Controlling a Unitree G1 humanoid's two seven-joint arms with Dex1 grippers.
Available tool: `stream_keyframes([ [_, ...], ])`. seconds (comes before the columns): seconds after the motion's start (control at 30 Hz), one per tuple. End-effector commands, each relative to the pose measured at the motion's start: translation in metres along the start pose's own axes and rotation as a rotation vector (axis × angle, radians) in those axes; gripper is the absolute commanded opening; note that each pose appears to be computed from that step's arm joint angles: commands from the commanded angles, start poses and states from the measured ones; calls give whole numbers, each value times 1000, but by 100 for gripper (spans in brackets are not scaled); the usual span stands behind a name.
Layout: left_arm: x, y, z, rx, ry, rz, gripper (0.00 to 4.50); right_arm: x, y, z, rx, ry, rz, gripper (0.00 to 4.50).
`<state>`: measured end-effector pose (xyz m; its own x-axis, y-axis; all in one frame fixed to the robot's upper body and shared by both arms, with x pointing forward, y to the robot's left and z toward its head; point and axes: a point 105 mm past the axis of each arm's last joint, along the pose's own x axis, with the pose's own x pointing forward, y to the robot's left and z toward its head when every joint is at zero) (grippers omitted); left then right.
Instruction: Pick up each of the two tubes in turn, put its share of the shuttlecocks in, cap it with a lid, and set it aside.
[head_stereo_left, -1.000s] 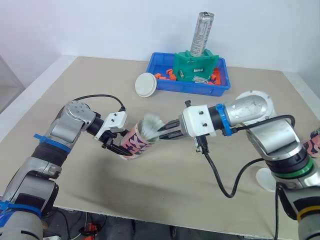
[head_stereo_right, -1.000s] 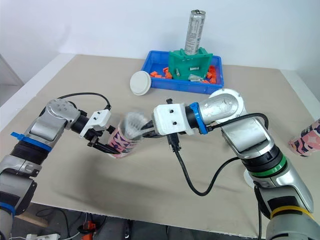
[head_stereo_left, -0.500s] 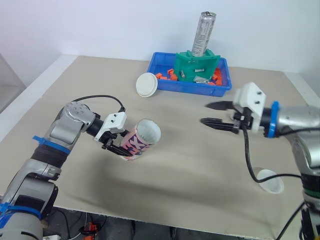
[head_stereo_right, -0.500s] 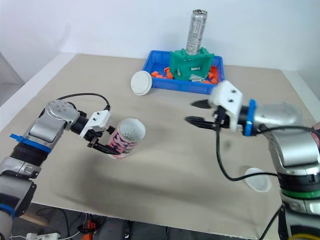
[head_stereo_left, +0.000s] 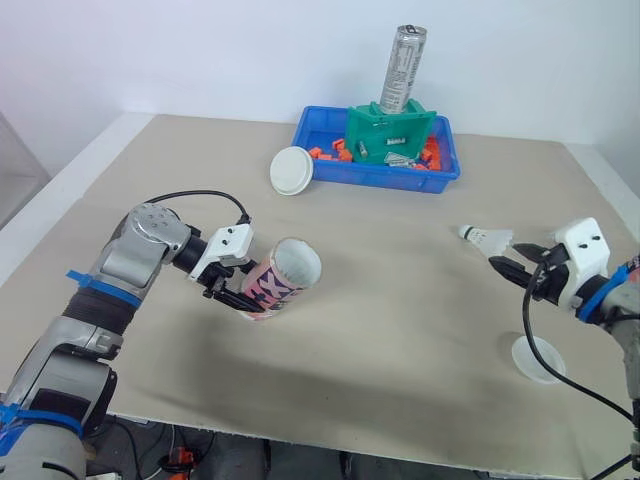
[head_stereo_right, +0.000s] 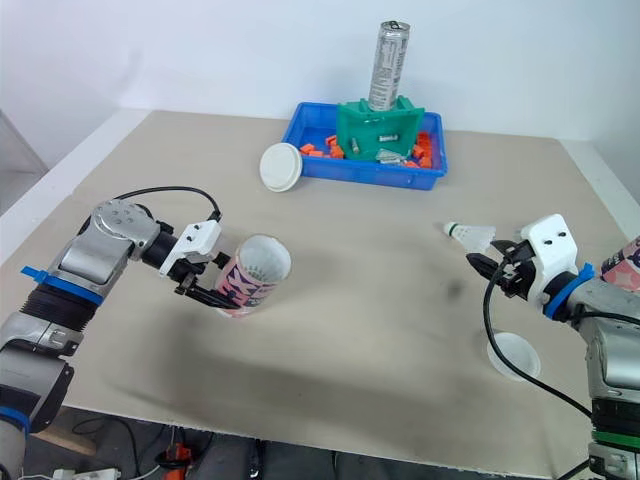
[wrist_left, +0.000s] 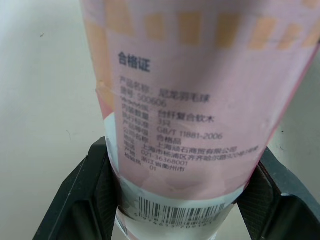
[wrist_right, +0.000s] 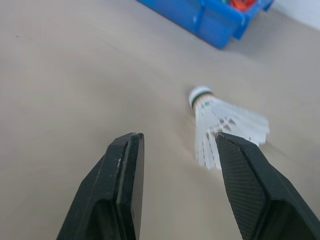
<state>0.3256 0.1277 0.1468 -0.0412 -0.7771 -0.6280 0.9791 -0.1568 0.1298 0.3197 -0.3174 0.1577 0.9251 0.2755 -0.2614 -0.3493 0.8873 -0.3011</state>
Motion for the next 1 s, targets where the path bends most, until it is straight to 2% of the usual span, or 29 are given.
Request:
stream_keyframes([
  [0.03,10,-5,-5,-8,15,-40,293,6,-6,-3,31,-11,-24,249],
  [0.37,9,-5,-4,-7,16,-39,293,30,-23,-9,112,-3,-41,249],
  [0.83,8,-7,-4,-11,16,-36,293,69,-27,-2,126,-3,-35,249],
  [0.93,7,-7,-4,-11,15,-34,293,74,-27,-2,127,-7,-41,174],
  [1.0,6,-8,-3,-12,16,-32,293,74,-28,0,126,-16,-35,72],
])
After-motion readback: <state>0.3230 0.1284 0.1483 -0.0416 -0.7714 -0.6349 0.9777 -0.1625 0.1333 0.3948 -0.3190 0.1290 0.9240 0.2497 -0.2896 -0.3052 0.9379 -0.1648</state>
